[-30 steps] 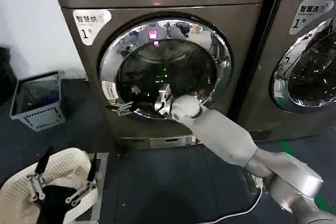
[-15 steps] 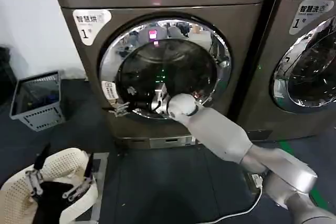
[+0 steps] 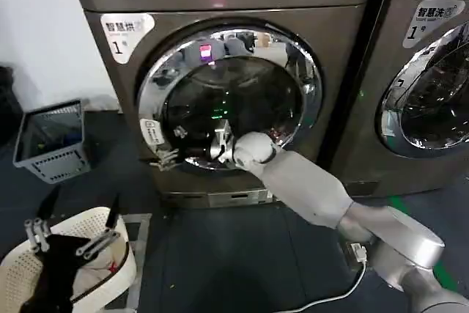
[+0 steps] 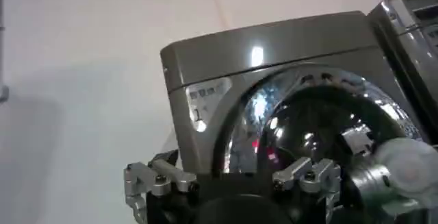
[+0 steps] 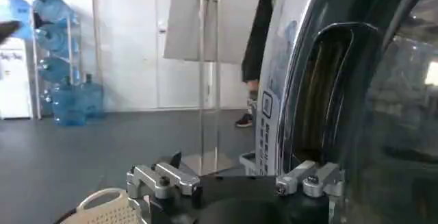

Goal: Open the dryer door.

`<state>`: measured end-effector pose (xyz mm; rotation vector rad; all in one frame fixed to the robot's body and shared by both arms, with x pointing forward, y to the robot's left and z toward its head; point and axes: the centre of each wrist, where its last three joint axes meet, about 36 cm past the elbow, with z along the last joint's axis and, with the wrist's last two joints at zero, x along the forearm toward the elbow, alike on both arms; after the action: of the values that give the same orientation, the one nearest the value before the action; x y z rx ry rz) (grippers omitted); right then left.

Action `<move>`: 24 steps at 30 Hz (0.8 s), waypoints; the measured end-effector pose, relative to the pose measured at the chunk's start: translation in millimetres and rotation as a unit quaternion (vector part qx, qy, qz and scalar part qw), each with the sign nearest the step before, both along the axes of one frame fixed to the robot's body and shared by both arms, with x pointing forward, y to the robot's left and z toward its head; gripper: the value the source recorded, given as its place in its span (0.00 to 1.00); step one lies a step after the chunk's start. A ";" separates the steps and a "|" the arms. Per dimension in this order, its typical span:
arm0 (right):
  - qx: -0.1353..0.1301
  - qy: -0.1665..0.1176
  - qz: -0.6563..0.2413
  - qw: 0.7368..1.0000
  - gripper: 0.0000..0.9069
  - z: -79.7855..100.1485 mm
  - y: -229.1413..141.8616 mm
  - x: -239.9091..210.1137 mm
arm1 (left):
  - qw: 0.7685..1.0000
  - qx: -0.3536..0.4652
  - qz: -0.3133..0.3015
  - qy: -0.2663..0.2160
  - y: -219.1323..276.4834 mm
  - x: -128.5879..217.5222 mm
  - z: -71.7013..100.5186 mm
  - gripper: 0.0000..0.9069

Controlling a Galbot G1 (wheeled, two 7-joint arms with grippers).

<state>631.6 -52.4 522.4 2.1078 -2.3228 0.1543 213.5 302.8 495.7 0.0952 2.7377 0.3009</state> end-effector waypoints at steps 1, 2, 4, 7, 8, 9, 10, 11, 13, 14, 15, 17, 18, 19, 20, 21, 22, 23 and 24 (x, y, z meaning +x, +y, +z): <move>0.000 0.001 0.003 1.000 1.00 0.3 -2.1 -1.7 | 1.000 -0.001 -0.001 0.001 1.6 2.3 0.2 1.00; 0.000 0.000 0.006 1.000 1.00 0.5 -5.1 -2.9 | 1.000 -0.002 -0.003 0.002 3.0 4.8 0.6 1.00; -0.002 -0.002 0.012 1.000 1.00 -0.1 -12.0 -6.3 | 1.000 -0.003 -0.005 0.004 6.7 9.7 0.5 1.00; -0.002 -0.001 0.024 1.000 1.00 -1.6 -23.3 -11.9 | 1.000 -0.006 -0.005 0.005 13.9 17.4 -0.5 1.00; -0.002 -0.002 0.027 1.000 1.00 -1.8 -27.1 -13.8 | 1.000 -0.006 -0.005 0.005 16.3 19.9 -0.7 1.00; -0.003 -0.002 0.029 1.000 1.00 -2.0 -30.3 -15.6 | 1.000 -0.008 -0.006 0.007 18.7 22.6 -1.1 1.00; -0.005 -0.003 0.032 0.999 1.00 -2.1 -33.2 -17.5 | 1.000 -0.009 -0.006 0.008 22.2 25.6 -1.6 1.00; -0.006 -0.005 0.037 0.999 1.00 -1.9 -36.1 -20.0 | 1.000 -0.009 -0.005 0.008 24.7 28.3 -1.2 1.00; -0.009 -0.008 0.046 0.999 1.00 -1.6 -41.0 -25.0 | 1.000 -0.011 -0.005 0.009 30.1 33.7 -1.2 1.00; -0.010 -0.010 0.051 0.999 1.00 -1.4 -42.9 -27.0 | 1.000 -0.012 -0.005 0.010 32.8 36.5 -1.3 1.00; -0.010 -0.012 0.057 0.998 1.00 -1.1 -45.6 -29.2 | 1.000 -0.012 -0.004 0.012 35.5 39.1 -1.0 1.00; -0.010 -0.016 0.072 0.997 1.00 -0.2 -49.6 -33.5 | 1.000 -0.013 -0.004 0.013 41.0 44.4 -0.8 1.00; -0.008 -0.016 0.080 0.997 1.00 0.3 -50.7 -35.3 | 1.000 -0.012 -0.004 0.015 42.9 46.4 -0.7 1.00; -0.006 -0.015 0.089 0.996 1.00 0.7 -52.5 -37.2 | 1.000 -0.011 -0.004 0.015 45.3 48.6 -0.4 1.00; -0.005 -0.014 0.096 0.995 1.00 0.7 -54.7 -38.6 | 1.000 -0.010 -0.004 0.016 47.8 51.4 0.4 1.00; -0.003 -0.013 0.102 0.995 1.00 0.9 -56.1 -39.7 | 1.000 -0.008 -0.005 0.016 49.5 53.0 1.0 1.00; -0.001 -0.011 0.108 0.994 1.00 1.1 -57.7 -40.7 | 1.000 -0.007 -0.005 0.017 51.3 55.0 1.2 1.00; 0.002 -0.010 0.115 0.993 1.00 1.0 -59.4 -41.9 | 1.000 -0.005 -0.005 0.019 53.0 56.7 1.3 1.00; 0.004 -0.008 0.122 0.992 1.00 0.4 -60.9 -43.0 | 1.000 -0.004 -0.005 0.021 54.8 58.9 1.3 1.00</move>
<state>588.6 -113.4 522.8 2.3969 -2.0673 0.1638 272.4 357.6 497.0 0.1145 2.7779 0.2890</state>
